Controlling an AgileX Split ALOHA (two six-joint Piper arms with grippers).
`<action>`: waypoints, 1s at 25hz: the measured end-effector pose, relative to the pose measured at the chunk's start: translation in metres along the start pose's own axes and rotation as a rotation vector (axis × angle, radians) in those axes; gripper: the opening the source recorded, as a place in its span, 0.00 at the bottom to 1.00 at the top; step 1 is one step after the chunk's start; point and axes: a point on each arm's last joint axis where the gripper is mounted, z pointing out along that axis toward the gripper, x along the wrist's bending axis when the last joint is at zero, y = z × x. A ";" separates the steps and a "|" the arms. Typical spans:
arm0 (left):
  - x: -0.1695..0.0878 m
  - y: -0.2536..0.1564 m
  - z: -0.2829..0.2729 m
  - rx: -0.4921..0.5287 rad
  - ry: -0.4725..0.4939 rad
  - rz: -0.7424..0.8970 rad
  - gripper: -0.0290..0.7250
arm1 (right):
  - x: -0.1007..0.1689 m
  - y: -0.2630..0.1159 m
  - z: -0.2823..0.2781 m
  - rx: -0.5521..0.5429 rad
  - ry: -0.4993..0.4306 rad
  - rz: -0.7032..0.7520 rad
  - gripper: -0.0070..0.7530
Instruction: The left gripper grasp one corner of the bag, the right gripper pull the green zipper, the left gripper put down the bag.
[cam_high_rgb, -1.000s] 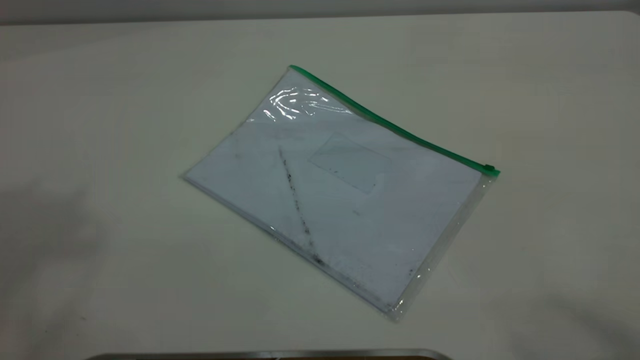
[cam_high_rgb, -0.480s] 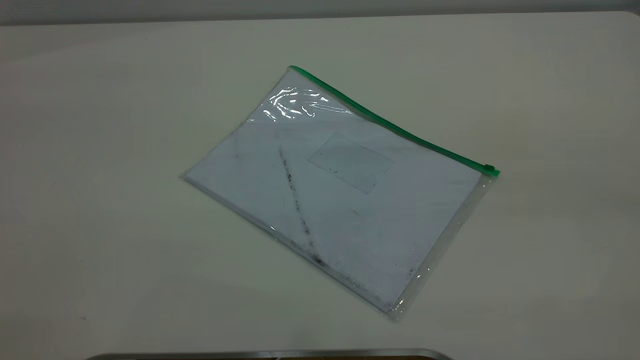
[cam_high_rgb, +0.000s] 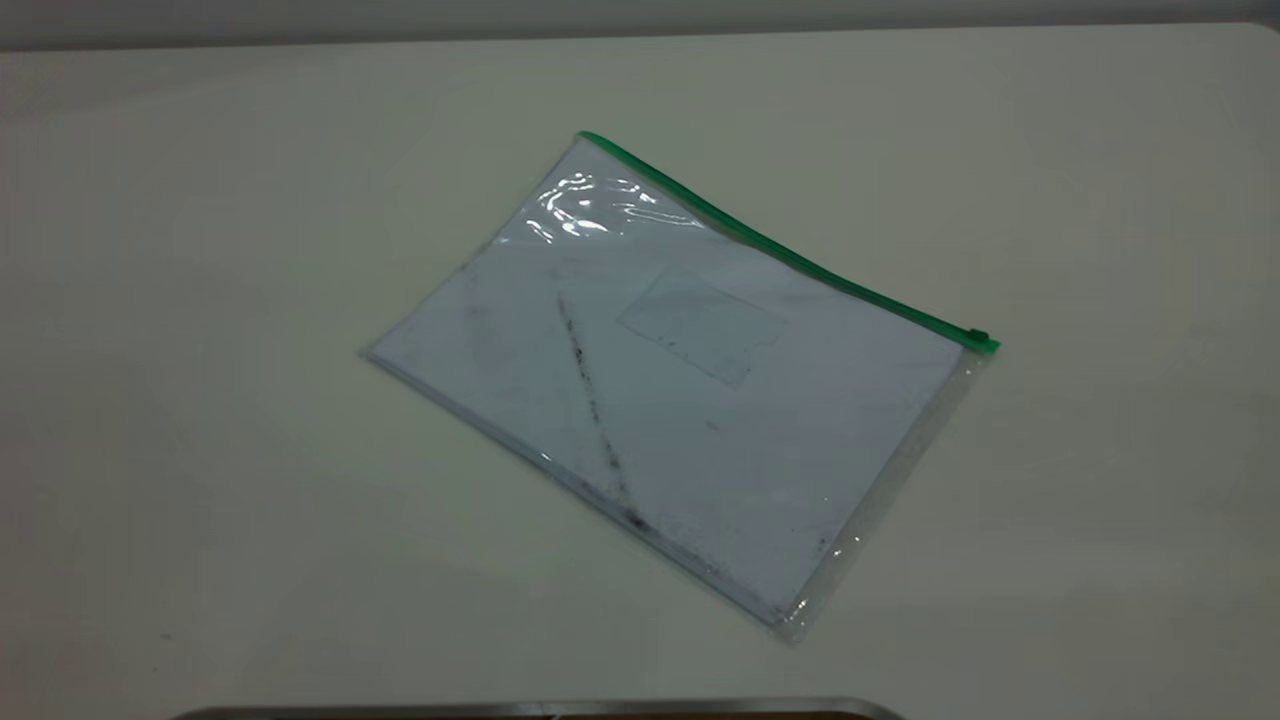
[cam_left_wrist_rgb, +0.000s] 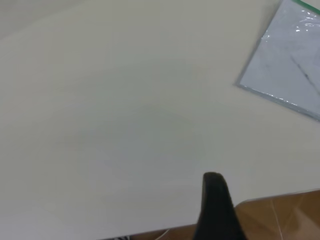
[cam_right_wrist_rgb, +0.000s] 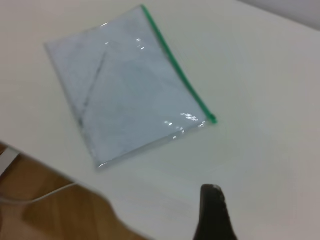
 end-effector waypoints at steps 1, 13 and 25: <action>0.000 -0.005 0.000 -0.008 -0.001 -0.001 0.80 | 0.000 -0.004 0.002 0.000 -0.008 -0.002 0.74; -0.002 -0.048 0.034 0.066 0.000 0.004 0.80 | 0.000 -0.016 0.006 -0.004 -0.028 -0.011 0.74; -0.004 -0.052 0.042 0.077 -0.021 -0.001 0.80 | 0.000 -0.016 0.006 -0.003 -0.029 -0.012 0.74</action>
